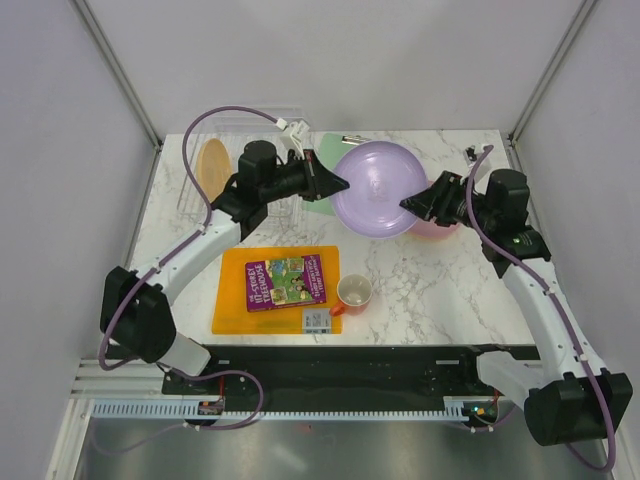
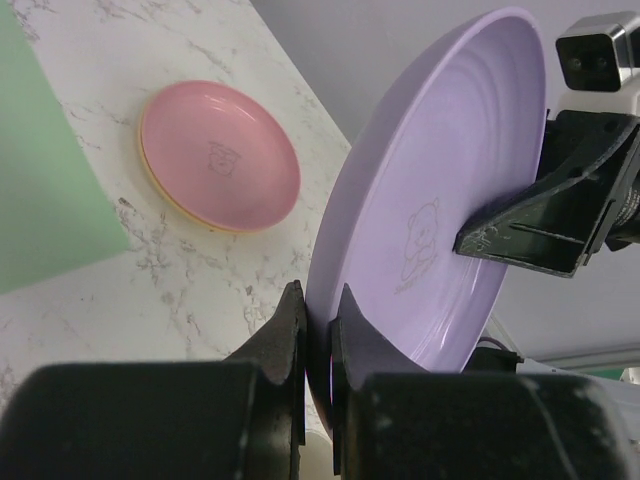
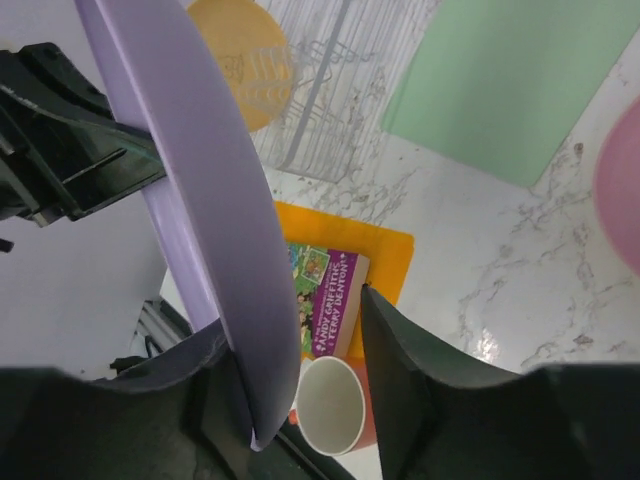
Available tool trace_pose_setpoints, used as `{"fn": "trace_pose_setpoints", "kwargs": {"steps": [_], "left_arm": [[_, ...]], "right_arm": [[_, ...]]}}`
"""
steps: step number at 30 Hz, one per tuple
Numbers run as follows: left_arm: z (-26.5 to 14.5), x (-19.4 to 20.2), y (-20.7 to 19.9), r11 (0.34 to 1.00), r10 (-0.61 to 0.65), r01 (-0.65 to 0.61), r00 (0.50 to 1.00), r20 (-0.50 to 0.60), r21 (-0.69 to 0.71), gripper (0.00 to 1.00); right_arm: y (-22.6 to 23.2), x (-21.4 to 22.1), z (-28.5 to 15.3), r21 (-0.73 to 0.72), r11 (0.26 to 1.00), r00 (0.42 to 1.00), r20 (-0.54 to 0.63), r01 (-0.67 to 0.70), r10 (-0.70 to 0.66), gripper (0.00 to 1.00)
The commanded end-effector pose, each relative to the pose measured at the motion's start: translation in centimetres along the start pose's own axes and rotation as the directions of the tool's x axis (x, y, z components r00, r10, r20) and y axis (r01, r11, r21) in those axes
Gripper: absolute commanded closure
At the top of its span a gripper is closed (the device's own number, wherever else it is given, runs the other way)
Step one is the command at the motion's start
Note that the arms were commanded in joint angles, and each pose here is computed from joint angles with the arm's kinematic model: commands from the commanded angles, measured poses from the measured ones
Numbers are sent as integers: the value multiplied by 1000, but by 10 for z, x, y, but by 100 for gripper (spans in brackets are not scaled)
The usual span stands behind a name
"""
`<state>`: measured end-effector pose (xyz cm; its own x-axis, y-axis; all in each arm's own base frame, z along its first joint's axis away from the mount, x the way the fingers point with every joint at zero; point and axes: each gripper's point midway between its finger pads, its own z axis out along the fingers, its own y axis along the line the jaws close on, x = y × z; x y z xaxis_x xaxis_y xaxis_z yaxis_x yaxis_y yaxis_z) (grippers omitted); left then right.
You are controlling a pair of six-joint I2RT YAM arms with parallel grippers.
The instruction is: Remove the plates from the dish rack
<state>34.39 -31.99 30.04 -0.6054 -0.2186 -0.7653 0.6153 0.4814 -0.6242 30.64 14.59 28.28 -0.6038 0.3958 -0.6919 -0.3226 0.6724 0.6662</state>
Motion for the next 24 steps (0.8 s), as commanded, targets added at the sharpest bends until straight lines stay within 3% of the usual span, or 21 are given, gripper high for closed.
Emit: {"fn": "trace_pose_setpoints", "kwargs": {"steps": [1, 2, 4, 6, 7, 9, 10, 11, 13, 14, 16, 17, 24], "left_arm": [[4, -8, -35, 981, -22, 21, 1000, 1, 195, 98], [4, -6, -37, 977, -27, 28, 1000, -9, 210, 98], [5, 1, -39, 970, -27, 37, 999, -45, 241, 98], [5, 7, -36, 971, -33, 48, 997, -68, 235, 92], [5, 8, -32, 974, -36, 51, 997, -72, 219, 65], [3, 15, -16, 991, -32, 43, 996, -82, 129, 38], [1, 16, -8, 996, -23, 30, 997, -79, 87, 9], [-4, 17, 5, 1000, 2, -2, 997, -72, 4, 0], [-14, 21, 25, 992, 47, -55, 996, -69, -112, 0], [-28, 14, 45, 962, 65, -73, 997, -38, -263, 0], [-48, 15, 66, 889, 147, -153, 988, -48, -432, 0], [-71, 3, 78, 814, 201, -177, 979, -18, -553, 0], [-146, -4, 100, 571, 379, -278, 924, -52, -773, 0]], "right_arm": [[16, -6, 6, -100, 995, 1000, 13, 9, -8, 69], [16, -6, 7, -104, 994, 1000, 12, 9, -8, 84], [14, -4, 11, -109, 994, 1000, -4, -2, 1, 100], [9, -10, 12, -74, 997, 1000, 25, 2, 0, 100], [7, -15, 11, -52, 999, 999, 49, 18, -15, 100], [3, -27, 4, 21, 999, 995, 87, 46, -48, 100], [-12, -34, 0, 114, 992, 991, 111, 61, -73, 100], [-11, -47, -5, 146, 986, 985, 142, 80, -102, 100], [-31, -64, -15, 273, 958, 973, 186, 85, -139, 100], [-37, -75, -19, 319, 944, 965, 209, 83, -155, 100], [-69, -88, -33, 479, 877, 958, 234, 36, -166, 100], [-82, -91, -31, 513, 858, 962, 226, 18, -155, 100], [-177, -77, -25, 624, 767, 983, 176, -148, 46, 100]]}}
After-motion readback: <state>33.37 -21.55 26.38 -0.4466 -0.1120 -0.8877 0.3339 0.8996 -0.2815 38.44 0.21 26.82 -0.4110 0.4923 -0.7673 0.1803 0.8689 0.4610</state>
